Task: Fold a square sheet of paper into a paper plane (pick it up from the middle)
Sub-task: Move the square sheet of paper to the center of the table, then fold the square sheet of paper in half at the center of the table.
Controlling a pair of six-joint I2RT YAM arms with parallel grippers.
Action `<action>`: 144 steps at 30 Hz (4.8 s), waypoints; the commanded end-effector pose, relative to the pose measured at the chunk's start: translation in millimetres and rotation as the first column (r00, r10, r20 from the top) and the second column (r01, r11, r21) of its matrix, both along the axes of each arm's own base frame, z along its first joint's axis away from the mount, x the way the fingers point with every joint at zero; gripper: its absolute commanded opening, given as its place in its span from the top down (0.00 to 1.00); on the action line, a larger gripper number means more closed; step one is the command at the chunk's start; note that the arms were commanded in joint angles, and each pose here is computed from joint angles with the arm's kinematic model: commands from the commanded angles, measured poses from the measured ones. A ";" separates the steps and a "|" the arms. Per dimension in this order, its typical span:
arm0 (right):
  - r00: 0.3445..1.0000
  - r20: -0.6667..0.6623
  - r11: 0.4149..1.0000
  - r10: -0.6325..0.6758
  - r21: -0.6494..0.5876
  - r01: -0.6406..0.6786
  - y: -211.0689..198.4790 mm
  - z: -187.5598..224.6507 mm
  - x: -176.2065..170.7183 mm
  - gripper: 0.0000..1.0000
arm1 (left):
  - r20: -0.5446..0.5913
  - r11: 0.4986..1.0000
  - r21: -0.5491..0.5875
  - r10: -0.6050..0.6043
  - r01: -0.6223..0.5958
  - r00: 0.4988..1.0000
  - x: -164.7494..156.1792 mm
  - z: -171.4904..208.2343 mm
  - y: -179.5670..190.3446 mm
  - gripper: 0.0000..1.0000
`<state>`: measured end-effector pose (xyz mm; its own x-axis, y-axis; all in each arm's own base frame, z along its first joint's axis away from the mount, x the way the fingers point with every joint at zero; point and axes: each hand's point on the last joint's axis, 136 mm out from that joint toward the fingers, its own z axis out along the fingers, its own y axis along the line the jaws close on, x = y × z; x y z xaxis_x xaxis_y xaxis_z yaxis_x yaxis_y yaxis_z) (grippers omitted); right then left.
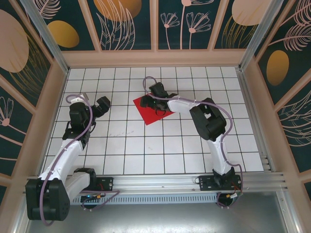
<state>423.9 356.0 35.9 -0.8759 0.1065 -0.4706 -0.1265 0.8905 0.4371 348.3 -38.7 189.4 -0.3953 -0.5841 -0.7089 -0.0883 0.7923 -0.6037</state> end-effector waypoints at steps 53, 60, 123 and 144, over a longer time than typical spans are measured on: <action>0.994 -0.104 0.936 -0.045 -0.353 0.006 -90.8 29.2 -124.8 0.01 | -0.266 0.940 -0.226 -0.312 0.255 0.912 -12.2 -79.3 -115.9 0.01; 0.985 -0.167 0.921 -0.040 -0.388 -0.028 -87.1 4.6 -136.7 0.02 | -0.295 0.953 -0.169 -0.294 0.253 0.909 -4.7 -83.3 -112.3 0.02; 0.947 -0.315 0.879 -0.062 -0.466 -0.098 -83.7 -48.8 -171.8 0.12 | -0.345 0.943 -0.216 -0.316 0.253 0.884 -1.8 -100.9 -120.6 0.01; 0.983 -0.180 1.000 0.031 0.009 -0.030 -31.7 30.6 -143.6 0.75 | -0.284 0.885 -0.385 -0.382 0.259 0.880 -15.9 -92.6 -135.1 0.02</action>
